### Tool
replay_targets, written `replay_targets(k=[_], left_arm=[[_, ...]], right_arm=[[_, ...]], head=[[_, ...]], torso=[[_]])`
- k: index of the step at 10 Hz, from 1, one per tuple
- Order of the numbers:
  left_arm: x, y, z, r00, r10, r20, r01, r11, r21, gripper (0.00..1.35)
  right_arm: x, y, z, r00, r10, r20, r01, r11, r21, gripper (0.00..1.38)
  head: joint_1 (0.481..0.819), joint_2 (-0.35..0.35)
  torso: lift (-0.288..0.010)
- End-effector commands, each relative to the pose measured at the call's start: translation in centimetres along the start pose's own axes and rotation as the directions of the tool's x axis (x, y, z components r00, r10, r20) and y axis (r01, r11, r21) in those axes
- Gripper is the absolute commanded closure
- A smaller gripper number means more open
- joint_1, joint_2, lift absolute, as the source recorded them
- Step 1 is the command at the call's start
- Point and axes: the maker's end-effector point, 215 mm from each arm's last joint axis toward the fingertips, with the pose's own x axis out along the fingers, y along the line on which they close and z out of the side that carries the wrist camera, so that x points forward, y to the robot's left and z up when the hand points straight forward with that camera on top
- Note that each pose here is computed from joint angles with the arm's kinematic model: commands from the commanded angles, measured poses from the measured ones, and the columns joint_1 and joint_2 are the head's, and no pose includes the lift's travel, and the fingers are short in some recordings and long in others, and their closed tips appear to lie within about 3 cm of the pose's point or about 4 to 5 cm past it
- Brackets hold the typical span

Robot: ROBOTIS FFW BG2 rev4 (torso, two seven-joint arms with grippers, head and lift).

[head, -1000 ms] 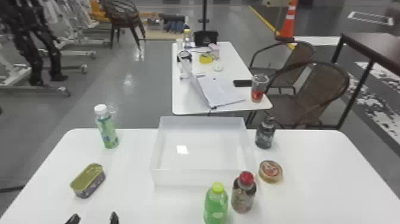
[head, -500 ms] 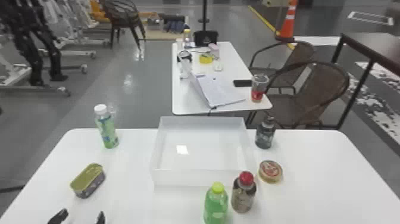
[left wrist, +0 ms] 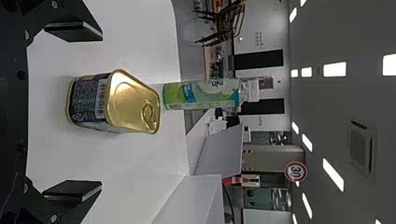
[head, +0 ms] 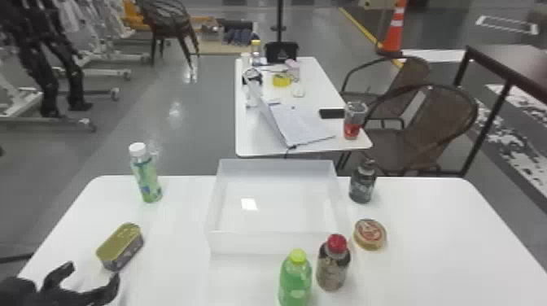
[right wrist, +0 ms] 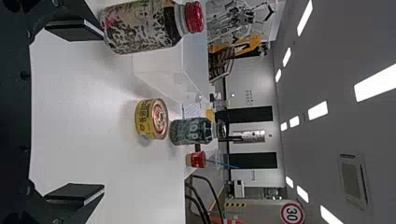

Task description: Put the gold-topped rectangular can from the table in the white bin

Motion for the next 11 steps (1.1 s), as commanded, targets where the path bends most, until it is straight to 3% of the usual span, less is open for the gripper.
replay_targets(k=[1, 11], left_arm=[[1.2, 0.9, 0.3, 0.999, -0.031, -0.017, 0.031, 1.000, -0.002, 0.18], [5.6, 0.5, -0.3, 0.972, -0.188, -0.140, 0.195, 0.980, 0.033, 0.18]], right_arm=[[0.0, 0.0, -0.1, 1.000, -0.001, -0.001, 0.001, 1.000, 0.001, 0.14], [0.8, 0.1, 0.2, 1.000, 0.009, 0.013, -0.009, 1.000, 0.008, 0.14]], head=[[0.549, 0.000], [0.549, 0.000]], torso=[[-0.100], [-0.100]])
